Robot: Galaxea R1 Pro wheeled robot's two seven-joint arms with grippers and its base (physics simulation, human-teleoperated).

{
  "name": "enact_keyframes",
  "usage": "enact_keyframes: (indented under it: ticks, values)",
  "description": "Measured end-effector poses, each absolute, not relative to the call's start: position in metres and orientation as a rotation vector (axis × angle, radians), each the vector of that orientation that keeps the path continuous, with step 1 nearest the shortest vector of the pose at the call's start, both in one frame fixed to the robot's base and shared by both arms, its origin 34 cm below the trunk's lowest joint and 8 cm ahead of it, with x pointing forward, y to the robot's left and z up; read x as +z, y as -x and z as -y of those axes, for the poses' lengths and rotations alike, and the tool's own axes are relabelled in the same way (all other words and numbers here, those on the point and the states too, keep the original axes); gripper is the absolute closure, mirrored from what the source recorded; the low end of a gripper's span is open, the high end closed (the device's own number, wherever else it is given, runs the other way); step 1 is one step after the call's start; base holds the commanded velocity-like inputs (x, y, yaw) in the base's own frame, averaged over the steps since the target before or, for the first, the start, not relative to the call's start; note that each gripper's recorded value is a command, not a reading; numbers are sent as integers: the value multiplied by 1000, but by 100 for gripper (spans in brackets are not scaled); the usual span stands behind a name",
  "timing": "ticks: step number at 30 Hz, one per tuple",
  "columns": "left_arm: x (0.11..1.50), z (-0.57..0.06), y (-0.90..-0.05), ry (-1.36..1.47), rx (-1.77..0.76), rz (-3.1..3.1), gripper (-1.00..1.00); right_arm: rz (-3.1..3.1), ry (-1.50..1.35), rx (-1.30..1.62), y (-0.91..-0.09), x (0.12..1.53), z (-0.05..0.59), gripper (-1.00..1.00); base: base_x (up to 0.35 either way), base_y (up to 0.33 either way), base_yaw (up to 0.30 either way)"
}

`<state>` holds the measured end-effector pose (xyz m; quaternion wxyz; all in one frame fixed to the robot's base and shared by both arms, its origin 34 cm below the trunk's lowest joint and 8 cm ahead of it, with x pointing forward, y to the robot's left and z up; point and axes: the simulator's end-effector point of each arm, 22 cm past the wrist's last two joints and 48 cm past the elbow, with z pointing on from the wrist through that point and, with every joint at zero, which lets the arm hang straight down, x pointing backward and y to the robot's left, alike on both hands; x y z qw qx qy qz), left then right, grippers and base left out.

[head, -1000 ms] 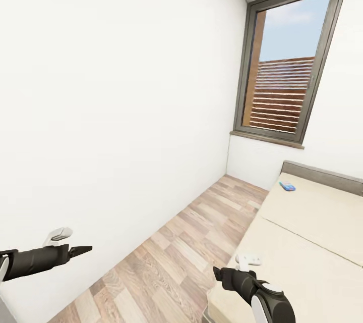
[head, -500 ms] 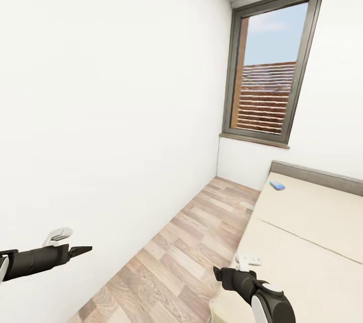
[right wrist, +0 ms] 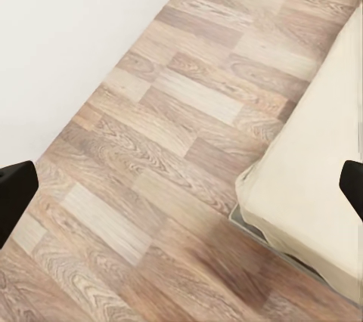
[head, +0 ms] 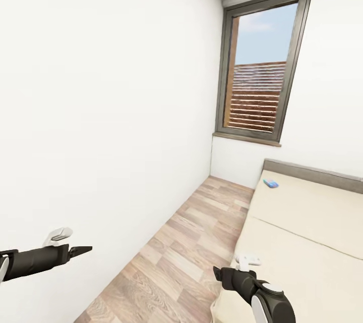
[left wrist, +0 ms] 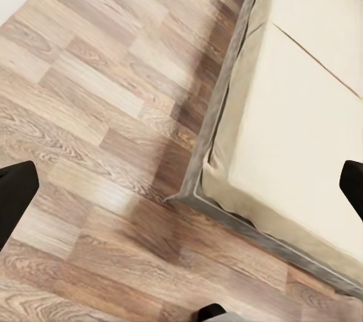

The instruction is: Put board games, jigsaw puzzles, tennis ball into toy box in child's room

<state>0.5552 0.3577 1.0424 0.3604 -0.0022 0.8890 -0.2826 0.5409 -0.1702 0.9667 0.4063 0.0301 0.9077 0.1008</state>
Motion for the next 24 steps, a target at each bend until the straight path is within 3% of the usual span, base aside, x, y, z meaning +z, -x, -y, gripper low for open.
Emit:
enact_keyframes:
  ticks: [24]
  values:
    - [1032, -358, -556, 15, -731, -2314, -100, -2315, -81, 254, -540, 956, 171, -100, 5, 3, -216]
